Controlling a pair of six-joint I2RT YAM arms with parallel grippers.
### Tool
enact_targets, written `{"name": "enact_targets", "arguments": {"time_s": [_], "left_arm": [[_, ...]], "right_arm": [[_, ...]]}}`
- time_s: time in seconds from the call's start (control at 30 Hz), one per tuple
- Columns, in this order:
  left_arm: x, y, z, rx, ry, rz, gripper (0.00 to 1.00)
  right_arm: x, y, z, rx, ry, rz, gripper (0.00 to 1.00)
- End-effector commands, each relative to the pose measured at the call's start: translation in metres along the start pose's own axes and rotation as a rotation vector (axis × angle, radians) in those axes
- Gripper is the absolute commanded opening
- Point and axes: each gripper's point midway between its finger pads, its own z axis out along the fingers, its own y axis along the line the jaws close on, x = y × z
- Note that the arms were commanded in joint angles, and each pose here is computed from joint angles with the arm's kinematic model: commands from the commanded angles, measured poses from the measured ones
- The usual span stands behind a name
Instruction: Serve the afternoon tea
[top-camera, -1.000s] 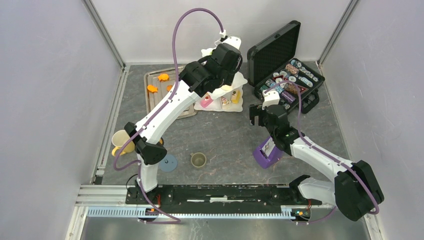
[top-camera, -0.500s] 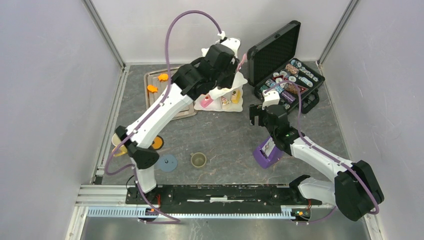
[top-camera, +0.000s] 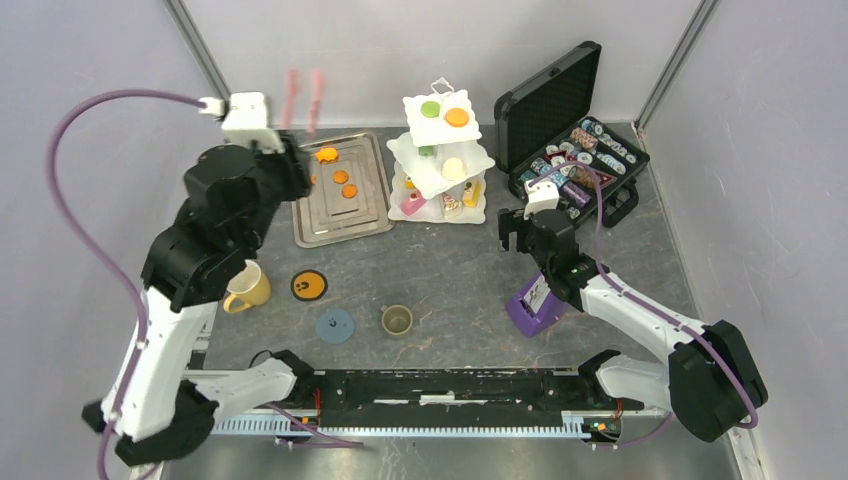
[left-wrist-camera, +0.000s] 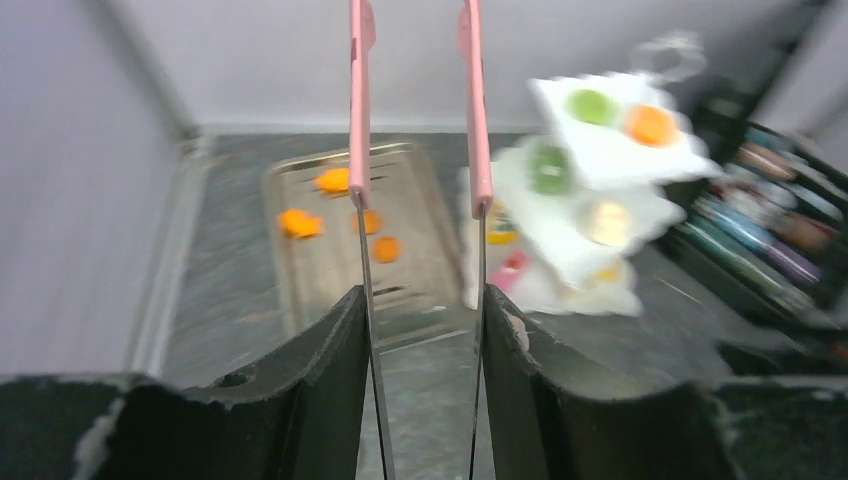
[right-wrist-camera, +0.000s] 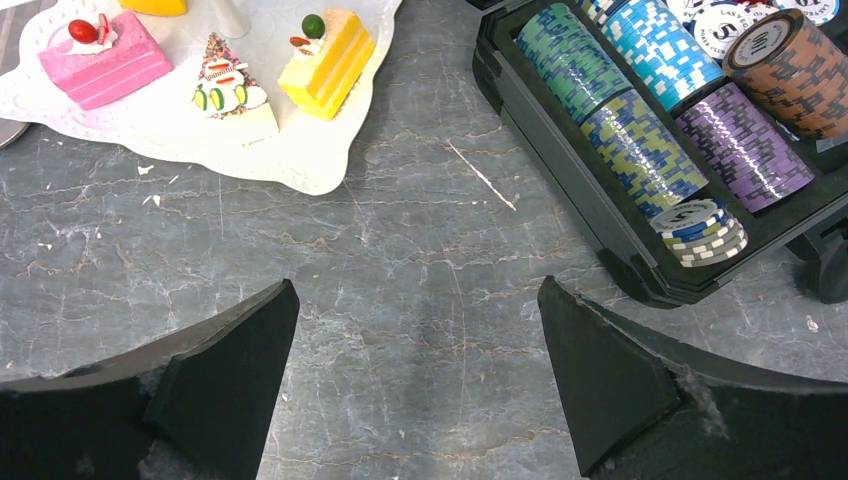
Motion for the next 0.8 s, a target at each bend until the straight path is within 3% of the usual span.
{"name": "enact_targets", "arguments": {"time_s": [0.0, 0.33, 0.53, 0.77], "left_arm": [[0.045, 0.073, 0.027, -0.251, 0.117, -0.038, 0.49], [0.152, 0.129, 0.133, -0.390, 0.419, -0.284, 0.49], [0.186, 0.141, 0.179, -0.463, 0.480, -0.346, 0.50], [0.219, 0.161, 0.198, -0.564, 0.494, -0.425, 0.51]], "right_arm": [[-0.019, 0.006, 0.003, -0.014, -0.046, 0.025, 0.98], [-0.019, 0.005, 0.003, -0.011, -0.047, 0.025, 0.98], [-0.020, 0.004, 0.002, -0.008, -0.053, 0.024, 0.98], [-0.021, 0.005, 0.002, -0.012, -0.055, 0.025, 0.98]]}}
